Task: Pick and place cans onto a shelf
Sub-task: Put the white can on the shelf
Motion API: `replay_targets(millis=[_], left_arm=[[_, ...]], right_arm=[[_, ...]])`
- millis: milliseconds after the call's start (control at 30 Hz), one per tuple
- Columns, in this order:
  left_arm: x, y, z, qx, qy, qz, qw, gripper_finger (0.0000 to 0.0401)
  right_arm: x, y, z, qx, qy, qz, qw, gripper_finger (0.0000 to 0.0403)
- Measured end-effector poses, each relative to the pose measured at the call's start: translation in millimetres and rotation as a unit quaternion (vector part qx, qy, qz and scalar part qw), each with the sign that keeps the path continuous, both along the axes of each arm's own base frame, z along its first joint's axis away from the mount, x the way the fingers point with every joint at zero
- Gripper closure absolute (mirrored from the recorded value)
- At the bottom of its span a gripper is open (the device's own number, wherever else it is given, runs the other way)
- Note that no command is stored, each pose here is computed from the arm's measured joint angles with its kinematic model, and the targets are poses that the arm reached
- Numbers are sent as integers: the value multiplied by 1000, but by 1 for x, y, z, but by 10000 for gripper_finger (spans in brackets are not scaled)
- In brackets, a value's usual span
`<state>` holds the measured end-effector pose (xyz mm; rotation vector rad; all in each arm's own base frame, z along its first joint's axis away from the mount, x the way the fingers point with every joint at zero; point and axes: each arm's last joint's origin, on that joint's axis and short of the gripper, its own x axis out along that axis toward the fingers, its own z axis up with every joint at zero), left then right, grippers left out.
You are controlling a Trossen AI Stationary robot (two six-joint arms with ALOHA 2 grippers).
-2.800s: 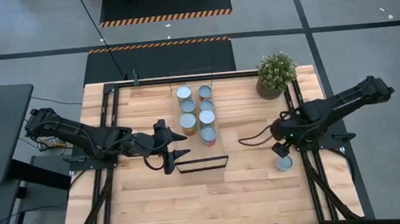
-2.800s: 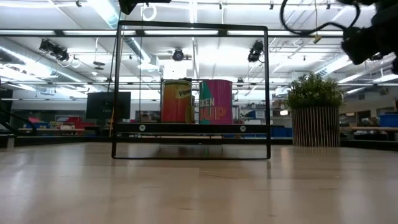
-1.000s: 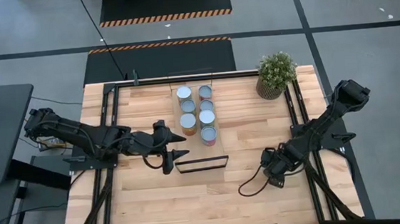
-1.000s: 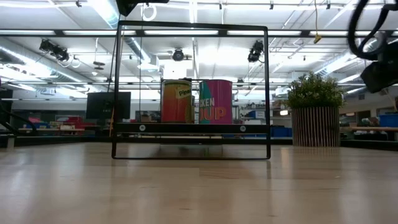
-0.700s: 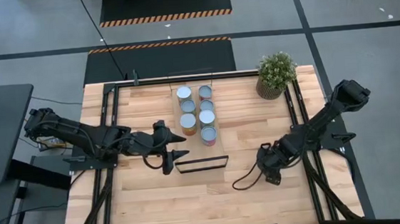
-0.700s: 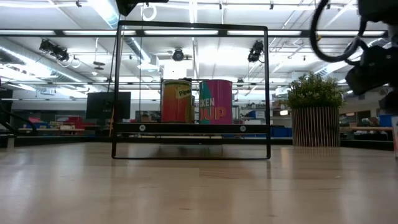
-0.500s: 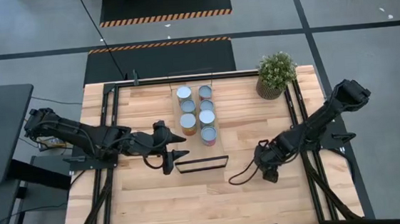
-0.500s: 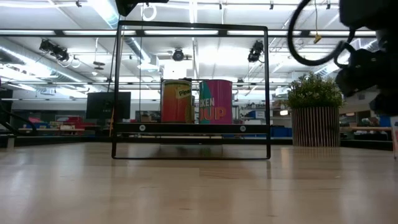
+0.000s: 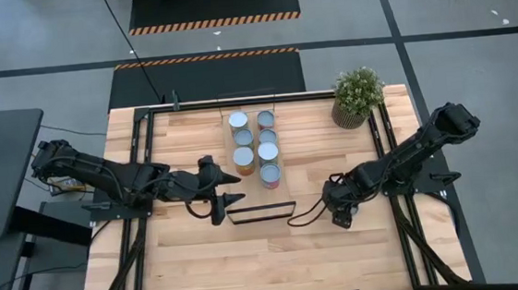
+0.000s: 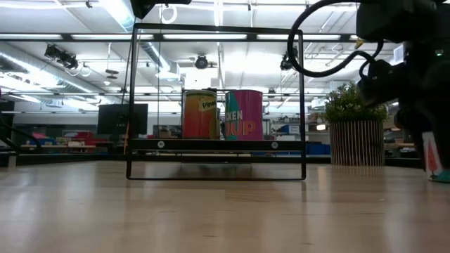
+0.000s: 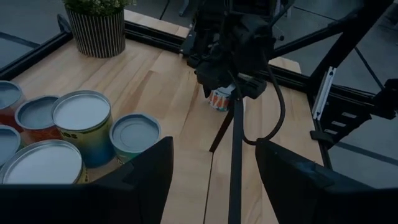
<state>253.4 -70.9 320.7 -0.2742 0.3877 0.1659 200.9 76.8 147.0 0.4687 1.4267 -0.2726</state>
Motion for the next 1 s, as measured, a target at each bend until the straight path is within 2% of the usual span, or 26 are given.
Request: replay_targets(millis=[233, 400, 500, 600, 733, 1000], left_arm=[[0, 0, 0, 0, 0, 0, 1000, 168], [-4, 0, 4, -3, -8, -2, 1000, 168], [-11, 3, 12, -8, -25, -1, 1000, 168], [-17, 5, 19, -12, -37, -1, 999, 168], [-24, 7, 23, -14, -42, -1, 999, 168], [-25, 7, 21, -16, -31, 1, 999, 168]], right_arm=[[2, -5, 3, 4, 11, 11, 1000, 96], [13, -15, 24, -11, 18, 21, 1000, 96], [26, -22, 41, -9, -9, 15, 1000, 96], [40, -35, 58, 7, -34, -56, 998, 97], [52, -56, 72, 25, -63, -174, 982, 97], [66, -80, 97, 94, -110, -248, 958, 97]])
